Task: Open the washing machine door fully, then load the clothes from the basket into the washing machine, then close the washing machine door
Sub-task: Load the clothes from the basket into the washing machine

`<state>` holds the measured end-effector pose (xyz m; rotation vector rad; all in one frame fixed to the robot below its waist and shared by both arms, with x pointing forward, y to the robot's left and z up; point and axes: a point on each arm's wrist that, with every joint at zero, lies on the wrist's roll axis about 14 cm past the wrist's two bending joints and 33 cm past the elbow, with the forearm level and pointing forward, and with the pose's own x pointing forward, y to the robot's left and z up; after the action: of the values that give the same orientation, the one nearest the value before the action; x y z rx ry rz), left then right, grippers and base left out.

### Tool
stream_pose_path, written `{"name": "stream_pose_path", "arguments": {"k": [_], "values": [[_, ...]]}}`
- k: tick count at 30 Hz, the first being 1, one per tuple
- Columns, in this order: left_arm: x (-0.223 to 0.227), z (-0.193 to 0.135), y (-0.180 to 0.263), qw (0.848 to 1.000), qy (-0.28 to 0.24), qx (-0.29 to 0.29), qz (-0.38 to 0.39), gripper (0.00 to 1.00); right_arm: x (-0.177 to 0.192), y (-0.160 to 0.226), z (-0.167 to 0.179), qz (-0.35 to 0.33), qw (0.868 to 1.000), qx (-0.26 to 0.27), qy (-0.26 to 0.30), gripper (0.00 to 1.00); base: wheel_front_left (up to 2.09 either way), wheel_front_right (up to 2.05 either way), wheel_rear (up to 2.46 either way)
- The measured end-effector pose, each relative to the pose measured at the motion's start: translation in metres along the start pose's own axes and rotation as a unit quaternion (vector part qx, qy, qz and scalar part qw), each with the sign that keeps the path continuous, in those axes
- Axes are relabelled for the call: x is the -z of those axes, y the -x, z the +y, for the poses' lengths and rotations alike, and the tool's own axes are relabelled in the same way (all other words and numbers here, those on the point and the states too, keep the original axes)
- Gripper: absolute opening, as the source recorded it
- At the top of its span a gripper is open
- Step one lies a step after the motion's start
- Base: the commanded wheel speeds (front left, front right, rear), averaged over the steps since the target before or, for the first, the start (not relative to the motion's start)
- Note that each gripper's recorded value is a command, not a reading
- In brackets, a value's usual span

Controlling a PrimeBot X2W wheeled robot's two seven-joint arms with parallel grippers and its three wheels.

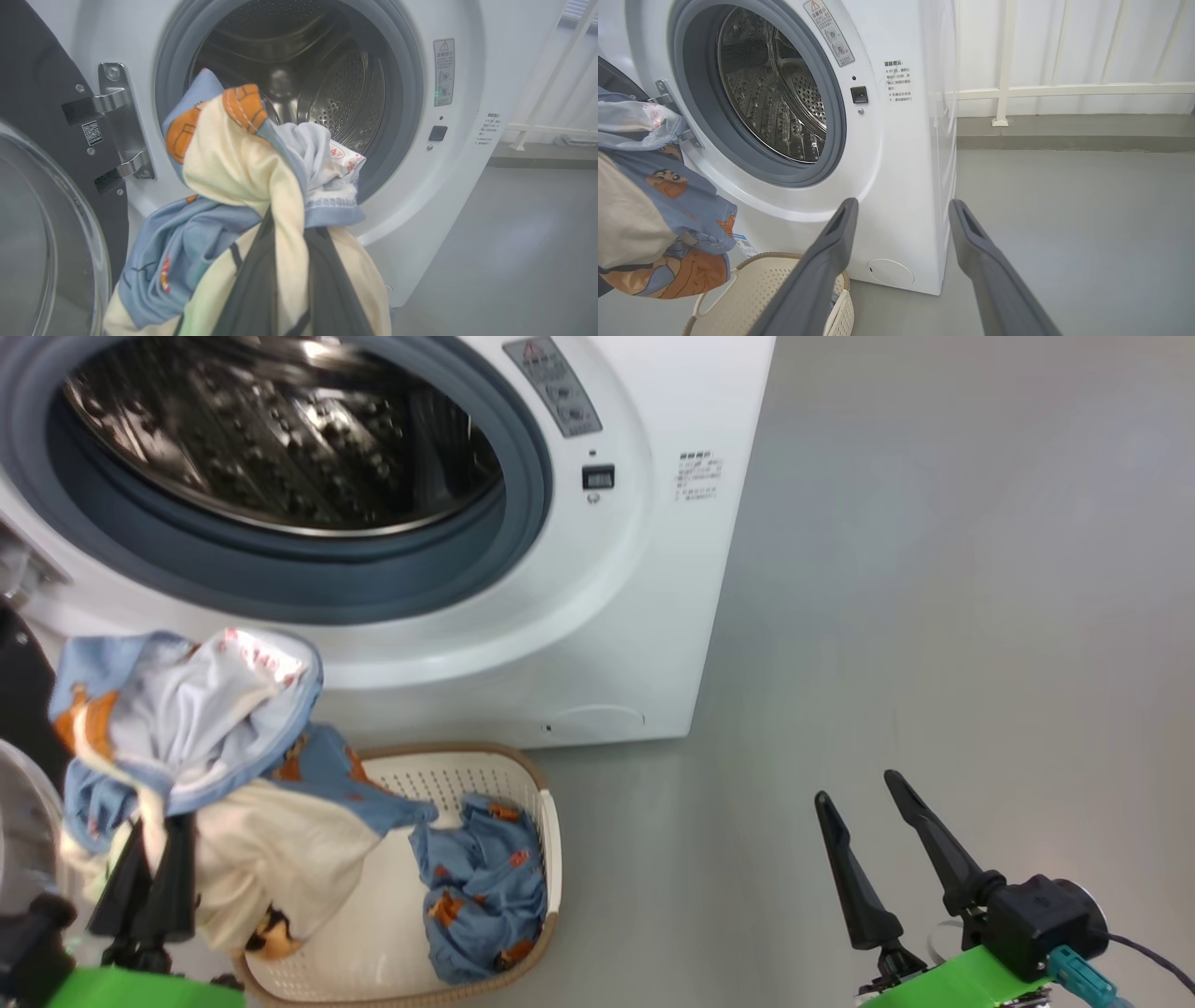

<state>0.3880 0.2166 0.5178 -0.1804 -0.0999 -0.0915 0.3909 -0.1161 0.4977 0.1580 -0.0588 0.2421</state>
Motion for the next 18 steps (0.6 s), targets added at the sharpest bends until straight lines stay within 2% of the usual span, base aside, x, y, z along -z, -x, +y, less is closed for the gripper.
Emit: {"name": "stream_pose_path", "arguments": {"k": [12, 18], "values": [[-0.016, 0.004, 0.033, 0.999, -0.005, -0.031, -0.023, 0.00, -0.025, 0.018, -0.006, -0.031, 0.999, 0.015, 0.023, 1.00, 0.00, 0.00, 0.00], [-0.017, 0.000, 0.036, 0.999, -0.001, -0.033, -0.028, 0.00, -0.032, 0.028, -0.013, -0.039, 0.998, 0.028, 0.029, 1.00, 0.00, 0.00, 0.00]]}}
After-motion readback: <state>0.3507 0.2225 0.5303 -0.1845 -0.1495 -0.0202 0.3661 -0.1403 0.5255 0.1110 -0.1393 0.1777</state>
